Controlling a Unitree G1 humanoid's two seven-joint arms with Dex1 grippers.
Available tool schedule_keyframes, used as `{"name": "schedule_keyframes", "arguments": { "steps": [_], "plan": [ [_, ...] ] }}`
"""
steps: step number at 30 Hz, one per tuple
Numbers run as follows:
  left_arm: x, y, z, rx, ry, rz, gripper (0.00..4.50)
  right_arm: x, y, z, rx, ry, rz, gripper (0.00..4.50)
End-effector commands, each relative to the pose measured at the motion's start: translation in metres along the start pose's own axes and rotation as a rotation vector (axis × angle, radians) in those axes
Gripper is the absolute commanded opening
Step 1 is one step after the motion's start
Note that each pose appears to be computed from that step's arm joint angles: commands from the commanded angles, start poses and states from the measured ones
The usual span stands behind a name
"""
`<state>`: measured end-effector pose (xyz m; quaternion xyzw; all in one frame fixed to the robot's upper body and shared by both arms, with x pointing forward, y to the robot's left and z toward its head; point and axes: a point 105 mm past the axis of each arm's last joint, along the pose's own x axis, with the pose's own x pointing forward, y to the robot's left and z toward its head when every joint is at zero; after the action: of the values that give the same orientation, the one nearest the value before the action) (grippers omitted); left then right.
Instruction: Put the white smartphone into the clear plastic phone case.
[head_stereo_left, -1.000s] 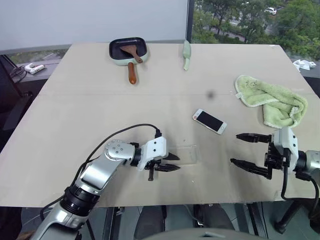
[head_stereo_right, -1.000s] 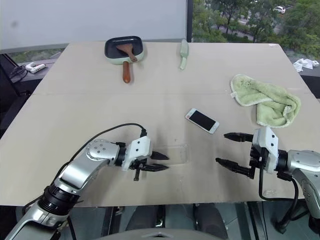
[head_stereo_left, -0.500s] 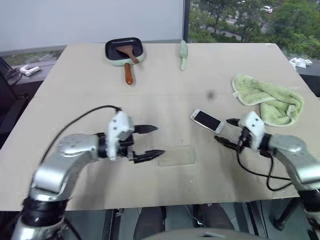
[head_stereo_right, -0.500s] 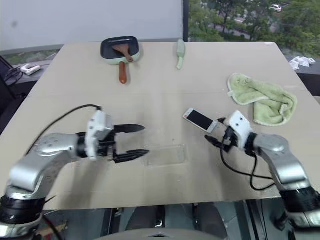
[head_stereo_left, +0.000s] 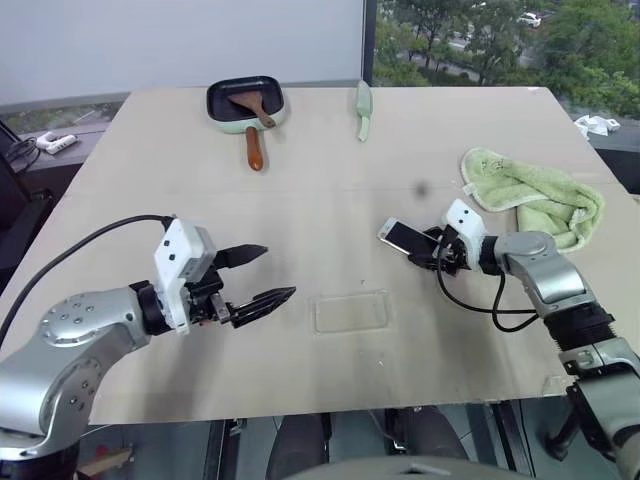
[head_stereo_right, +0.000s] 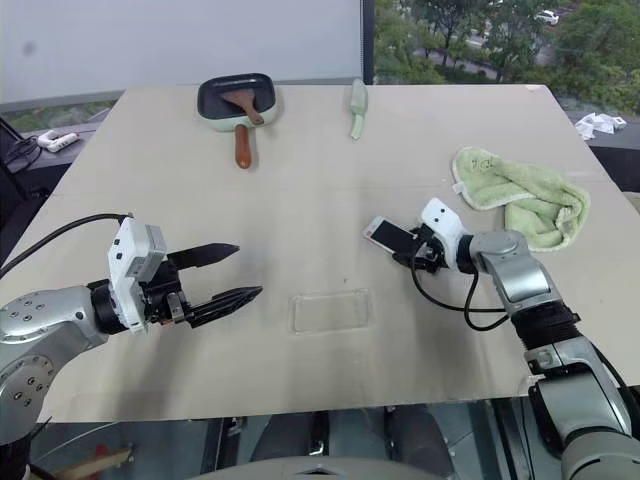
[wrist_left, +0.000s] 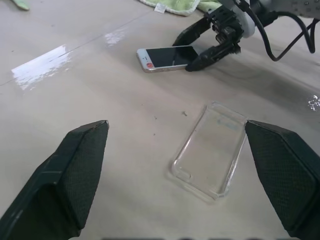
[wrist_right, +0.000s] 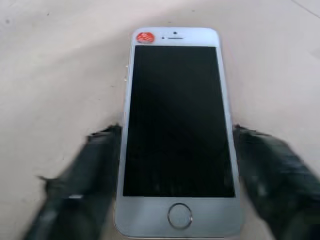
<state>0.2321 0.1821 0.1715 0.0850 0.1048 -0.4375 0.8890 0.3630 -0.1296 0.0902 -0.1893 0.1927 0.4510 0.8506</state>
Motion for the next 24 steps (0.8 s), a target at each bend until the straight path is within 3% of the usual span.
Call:
{"name": "schedule_keyframes", "arguments": {
  "steps": [1, 6, 13, 17, 24],
  "plan": [
    [-0.003, -0.002, 0.010, 0.046, -0.012, 0.006, 4.50, 0.005, 0.012, -0.025, 0.049, 0.100, 0.068, 2.95],
    [-0.003, -0.002, 0.003, 0.031, 0.018, -0.002, 4.50, 0.003, 0.010, -0.014, 0.016, 0.039, 0.062, 2.95],
    [-0.012, -0.003, -0.033, -0.028, 0.091, -0.036, 4.50, -0.019, 0.043, 0.043, -0.232, -0.149, 0.213, 2.95],
    [-0.021, 0.011, -0.055, 0.006, 0.164, -0.050, 4.50, -0.025, 0.067, 0.058, -0.349, -0.143, 0.312, 2.95],
    [-0.015, 0.017, -0.046, 0.040, 0.100, -0.158, 4.50, -0.029, 0.099, 0.049, -0.514, -0.063, 0.458, 2.95]
  ]
}}
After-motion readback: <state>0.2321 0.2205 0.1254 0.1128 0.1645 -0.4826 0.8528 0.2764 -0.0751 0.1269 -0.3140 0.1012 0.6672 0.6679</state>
